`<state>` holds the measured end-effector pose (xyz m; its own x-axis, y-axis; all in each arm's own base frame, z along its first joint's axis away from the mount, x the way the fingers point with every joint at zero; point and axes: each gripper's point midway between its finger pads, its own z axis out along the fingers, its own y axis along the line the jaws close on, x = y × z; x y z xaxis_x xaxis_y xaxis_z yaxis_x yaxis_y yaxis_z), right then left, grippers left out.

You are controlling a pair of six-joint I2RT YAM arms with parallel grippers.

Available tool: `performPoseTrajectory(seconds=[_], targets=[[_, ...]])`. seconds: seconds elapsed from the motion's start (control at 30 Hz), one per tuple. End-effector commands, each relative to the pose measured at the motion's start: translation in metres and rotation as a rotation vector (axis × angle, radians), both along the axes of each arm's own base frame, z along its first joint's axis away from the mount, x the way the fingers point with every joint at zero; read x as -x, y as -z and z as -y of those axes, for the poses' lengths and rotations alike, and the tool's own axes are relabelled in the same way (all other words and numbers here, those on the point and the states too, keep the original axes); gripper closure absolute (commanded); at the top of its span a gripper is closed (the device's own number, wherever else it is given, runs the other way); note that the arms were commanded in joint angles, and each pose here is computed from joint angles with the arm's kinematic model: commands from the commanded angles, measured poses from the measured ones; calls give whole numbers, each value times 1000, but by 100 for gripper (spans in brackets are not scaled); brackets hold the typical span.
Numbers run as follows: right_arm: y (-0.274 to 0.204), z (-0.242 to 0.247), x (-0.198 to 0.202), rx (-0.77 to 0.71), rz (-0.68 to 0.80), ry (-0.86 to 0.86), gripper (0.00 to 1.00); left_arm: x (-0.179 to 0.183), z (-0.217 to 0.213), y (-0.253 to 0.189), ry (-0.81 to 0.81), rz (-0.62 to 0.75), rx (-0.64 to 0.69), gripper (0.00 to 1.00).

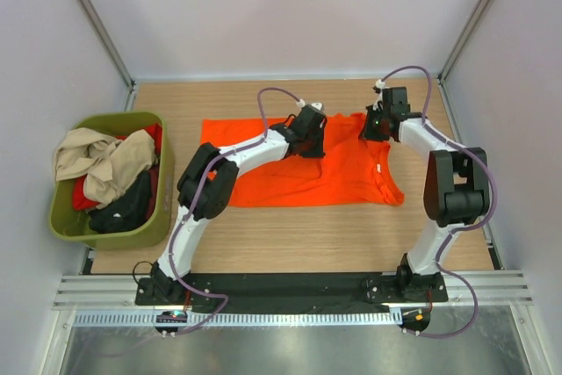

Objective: Fold and stack the t-shirts
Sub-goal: Fold the tshirt

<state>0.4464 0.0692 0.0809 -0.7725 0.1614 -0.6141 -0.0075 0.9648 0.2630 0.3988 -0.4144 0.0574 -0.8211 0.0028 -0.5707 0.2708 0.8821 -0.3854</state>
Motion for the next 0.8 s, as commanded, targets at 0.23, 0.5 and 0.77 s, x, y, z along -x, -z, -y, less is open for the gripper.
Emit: performPoseTrajectory(seconds=[0.23,0.5,0.77], targets=[[-2,-16,-28,-17,107,-73,99,-18,-15,2,-110,9,-22,100],[-1,-36,-31,-14,184,-144,99,-15,-19,8,-129,-10,-24,100],[19,-37,-34,31,134,-156,95,-15,-29,9,-190,-21,-49,95]])
